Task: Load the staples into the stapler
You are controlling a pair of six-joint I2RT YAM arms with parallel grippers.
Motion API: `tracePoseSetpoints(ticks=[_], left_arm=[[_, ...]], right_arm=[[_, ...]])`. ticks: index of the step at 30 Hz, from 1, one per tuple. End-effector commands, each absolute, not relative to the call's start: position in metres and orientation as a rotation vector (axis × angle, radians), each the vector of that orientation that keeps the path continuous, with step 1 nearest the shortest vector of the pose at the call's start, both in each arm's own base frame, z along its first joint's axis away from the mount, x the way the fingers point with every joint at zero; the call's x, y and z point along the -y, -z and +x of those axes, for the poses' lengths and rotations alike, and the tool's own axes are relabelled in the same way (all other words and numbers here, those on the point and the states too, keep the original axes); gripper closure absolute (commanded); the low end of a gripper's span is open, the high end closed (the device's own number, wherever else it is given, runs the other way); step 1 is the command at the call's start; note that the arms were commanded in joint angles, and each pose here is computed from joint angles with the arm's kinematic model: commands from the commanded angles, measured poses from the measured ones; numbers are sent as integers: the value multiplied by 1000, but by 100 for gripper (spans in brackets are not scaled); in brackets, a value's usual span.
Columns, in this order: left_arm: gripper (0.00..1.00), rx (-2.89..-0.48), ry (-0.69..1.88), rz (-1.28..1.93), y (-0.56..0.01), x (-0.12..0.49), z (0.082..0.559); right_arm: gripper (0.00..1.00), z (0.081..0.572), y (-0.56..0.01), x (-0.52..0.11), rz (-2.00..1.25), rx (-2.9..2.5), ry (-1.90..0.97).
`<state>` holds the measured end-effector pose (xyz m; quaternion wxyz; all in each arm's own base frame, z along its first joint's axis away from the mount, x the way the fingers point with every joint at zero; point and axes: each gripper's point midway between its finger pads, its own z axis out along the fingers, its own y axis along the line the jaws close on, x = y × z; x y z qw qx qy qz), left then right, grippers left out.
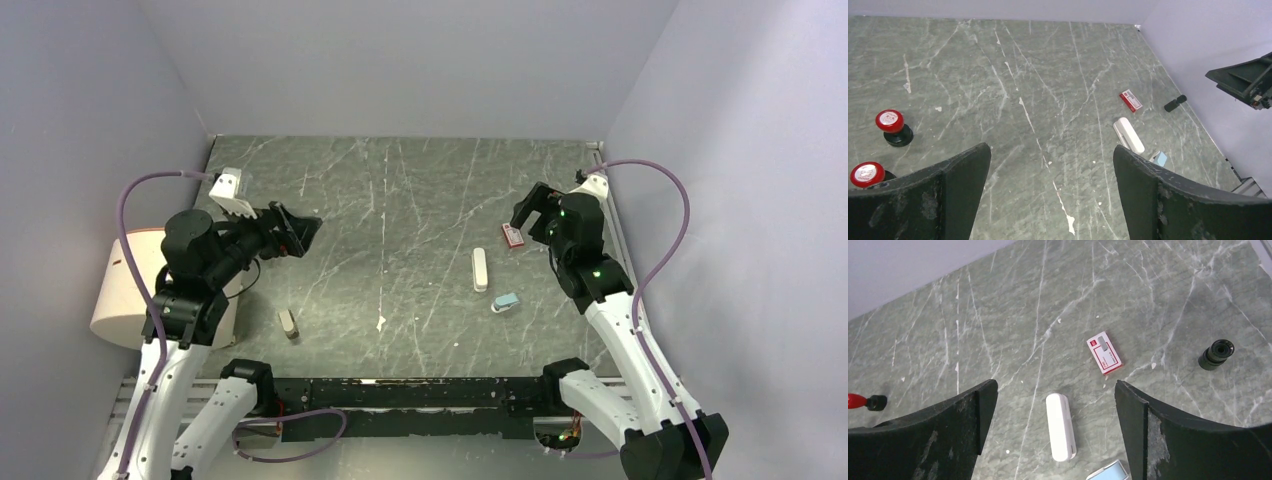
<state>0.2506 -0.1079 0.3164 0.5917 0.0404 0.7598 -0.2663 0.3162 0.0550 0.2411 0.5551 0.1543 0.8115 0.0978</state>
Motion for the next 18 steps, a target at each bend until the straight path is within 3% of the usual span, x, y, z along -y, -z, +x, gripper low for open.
tracePoseSetpoints(ticks=[1, 12, 18], left_arm=[[3, -1706, 672, 112, -334, 113, 245], [3, -1713, 833, 137, -324, 134, 242], [3, -1796, 872, 209, -299, 145, 253]], right_arm=[[8, 320, -246, -47, 434, -1876, -225], [4, 348, -237, -61, 296, -1933, -200], [2, 392, -194, -46, 112, -2095, 79]])
